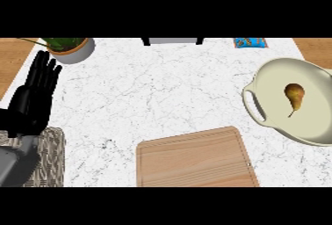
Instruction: Pick the pear from the cutting board and place it in the pot
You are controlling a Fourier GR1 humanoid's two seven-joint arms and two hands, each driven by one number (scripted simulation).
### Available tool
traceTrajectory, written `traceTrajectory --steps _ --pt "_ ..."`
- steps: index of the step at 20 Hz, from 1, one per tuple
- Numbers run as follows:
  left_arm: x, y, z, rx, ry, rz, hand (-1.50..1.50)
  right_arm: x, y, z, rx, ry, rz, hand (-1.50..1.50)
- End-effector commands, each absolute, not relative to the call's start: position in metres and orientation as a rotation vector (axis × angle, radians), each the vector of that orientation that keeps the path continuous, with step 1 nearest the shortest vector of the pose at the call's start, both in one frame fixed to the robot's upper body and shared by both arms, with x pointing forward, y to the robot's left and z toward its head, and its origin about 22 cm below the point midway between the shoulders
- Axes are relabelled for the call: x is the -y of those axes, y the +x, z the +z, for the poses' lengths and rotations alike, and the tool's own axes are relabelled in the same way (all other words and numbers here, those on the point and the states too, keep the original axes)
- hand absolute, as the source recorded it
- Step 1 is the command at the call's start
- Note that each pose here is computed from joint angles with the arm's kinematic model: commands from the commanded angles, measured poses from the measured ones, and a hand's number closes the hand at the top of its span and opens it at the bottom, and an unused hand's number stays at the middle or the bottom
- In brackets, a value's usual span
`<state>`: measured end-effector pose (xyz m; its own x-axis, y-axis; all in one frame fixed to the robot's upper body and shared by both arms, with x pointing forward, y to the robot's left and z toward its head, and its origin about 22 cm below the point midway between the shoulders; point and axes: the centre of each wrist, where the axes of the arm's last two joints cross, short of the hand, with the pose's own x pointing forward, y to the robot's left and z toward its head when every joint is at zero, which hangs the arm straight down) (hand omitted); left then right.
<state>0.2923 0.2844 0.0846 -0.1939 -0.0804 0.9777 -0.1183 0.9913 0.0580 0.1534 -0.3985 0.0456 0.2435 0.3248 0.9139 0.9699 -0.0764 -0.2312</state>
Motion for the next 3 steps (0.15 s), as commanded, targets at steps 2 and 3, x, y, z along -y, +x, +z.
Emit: traceTrajectory --steps 2,3 --pt "-0.262 0.301 0.089 1.761 0.144 0.084 0.00 0.392 0.107 0.050 1.249 -1.609 -0.886 -1.50" --pt "-0.281 0.283 0.073 1.752 0.155 0.053 0.00 0.404 0.097 0.045 1.219 -1.616 -0.877 -1.50"
